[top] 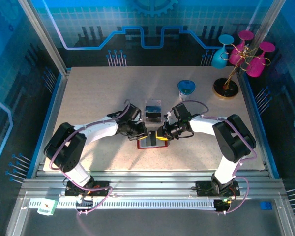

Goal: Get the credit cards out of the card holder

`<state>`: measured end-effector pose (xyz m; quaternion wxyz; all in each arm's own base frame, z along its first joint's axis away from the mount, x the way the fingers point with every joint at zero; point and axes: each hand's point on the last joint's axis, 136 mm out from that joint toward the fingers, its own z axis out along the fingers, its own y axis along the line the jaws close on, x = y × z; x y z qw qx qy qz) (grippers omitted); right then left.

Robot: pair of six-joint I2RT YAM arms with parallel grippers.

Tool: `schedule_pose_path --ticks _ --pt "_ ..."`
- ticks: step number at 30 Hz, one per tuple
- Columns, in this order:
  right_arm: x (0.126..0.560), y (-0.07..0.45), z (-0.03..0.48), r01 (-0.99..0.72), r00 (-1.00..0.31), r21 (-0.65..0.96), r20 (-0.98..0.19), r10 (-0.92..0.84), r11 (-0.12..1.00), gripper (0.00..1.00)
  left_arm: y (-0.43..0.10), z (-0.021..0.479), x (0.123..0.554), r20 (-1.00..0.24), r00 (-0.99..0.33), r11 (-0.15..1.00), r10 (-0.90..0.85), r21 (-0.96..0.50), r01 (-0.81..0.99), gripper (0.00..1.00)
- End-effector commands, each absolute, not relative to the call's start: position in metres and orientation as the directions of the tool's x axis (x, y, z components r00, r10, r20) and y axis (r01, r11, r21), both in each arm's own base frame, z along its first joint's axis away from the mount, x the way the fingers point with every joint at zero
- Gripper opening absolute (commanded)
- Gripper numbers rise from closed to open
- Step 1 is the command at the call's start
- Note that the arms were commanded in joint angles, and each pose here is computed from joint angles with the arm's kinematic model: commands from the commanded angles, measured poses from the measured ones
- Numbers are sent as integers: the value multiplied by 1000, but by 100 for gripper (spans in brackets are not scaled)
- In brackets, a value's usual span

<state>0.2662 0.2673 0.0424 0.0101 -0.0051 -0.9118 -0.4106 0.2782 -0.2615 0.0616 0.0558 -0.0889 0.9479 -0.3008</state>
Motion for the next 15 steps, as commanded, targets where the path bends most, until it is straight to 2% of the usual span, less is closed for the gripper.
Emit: schedule_pose_path --ticks 1,7,15 --pt "265 266 37 45 -999 753 51 10 657 23 -264 50 271 -16 -986 835 -165 -535 -131 8" --pt "265 267 35 48 -998 755 58 7 654 25 -259 30 267 11 -988 860 -154 -491 -140 3" --pt "266 270 31 54 -998 756 67 5 652 26 -251 26 263 11 -986 874 -165 -462 -151 4"
